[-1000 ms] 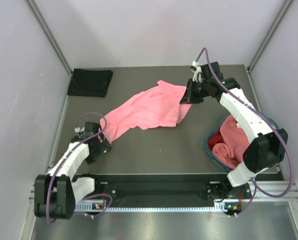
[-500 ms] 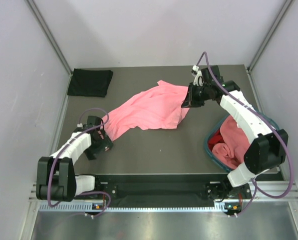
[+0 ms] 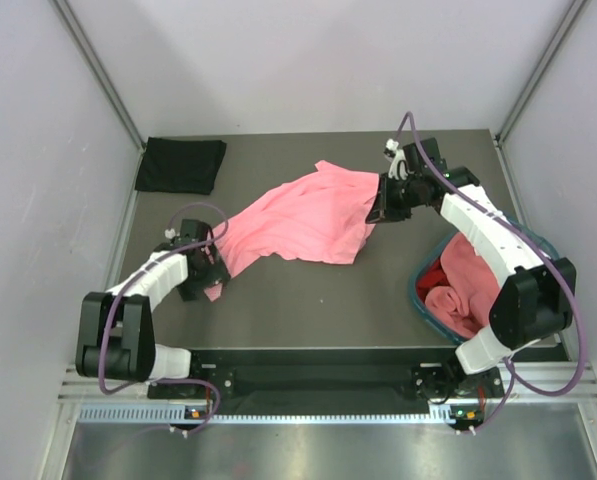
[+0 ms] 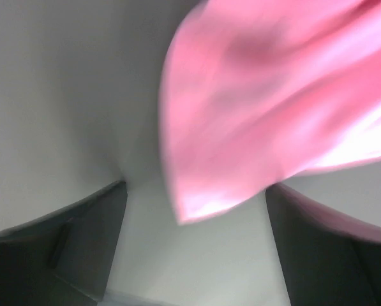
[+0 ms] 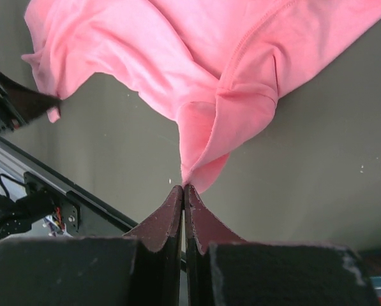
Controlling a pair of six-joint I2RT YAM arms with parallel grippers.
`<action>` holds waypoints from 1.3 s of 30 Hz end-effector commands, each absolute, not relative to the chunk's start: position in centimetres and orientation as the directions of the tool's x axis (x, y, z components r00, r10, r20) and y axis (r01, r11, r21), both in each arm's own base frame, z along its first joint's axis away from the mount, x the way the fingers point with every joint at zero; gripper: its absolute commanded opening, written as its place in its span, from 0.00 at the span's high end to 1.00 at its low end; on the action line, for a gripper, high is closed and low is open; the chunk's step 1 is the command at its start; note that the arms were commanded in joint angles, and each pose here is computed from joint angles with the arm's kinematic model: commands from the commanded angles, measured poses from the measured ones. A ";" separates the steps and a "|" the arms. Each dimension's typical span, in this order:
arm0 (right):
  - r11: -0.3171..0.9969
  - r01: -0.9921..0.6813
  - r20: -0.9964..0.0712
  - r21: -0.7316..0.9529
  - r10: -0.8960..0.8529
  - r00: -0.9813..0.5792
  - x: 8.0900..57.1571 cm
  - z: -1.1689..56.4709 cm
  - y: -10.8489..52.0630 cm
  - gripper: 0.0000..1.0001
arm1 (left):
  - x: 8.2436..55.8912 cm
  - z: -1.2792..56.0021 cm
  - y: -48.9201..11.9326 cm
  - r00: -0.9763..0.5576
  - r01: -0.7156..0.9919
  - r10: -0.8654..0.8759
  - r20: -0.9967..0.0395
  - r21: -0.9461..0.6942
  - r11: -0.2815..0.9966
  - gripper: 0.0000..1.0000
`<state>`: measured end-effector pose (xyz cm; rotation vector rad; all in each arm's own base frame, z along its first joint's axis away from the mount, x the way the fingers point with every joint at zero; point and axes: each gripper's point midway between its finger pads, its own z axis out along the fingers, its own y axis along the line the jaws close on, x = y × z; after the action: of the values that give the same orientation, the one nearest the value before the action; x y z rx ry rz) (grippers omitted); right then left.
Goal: Fold and stack the t-shirts
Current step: Flatten the tshirt out
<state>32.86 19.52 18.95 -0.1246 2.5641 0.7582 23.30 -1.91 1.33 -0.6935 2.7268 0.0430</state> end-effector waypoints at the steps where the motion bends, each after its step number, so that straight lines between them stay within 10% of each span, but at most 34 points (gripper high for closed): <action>1: 0.833 -0.255 -0.518 0.490 0.044 -0.854 32.7 20.9 19.1 1.00 | 29.3 1.6 -3.0 -0.683 -0.549 -0.585 -0.438 -0.219 0.806 0.99; 23: 0.867 -0.205 -0.555 0.454 0.095 -0.826 33.6 22.3 16.4 1.00 | 30.1 22.0 -1.8 -0.441 -0.387 -0.526 -0.727 -0.374 0.843 1.00; 39: 0.792 -0.140 -0.773 0.595 0.515 -0.370 38.9 47.5 6.6 1.00 | 34.3 40.1 -4.0 -0.215 -0.087 -0.471 -0.856 -0.463 0.882 1.00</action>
<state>39.34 7.35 42.62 0.2533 1.9499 0.6434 33.55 -3.60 34.53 -0.5324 1.8953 -0.3411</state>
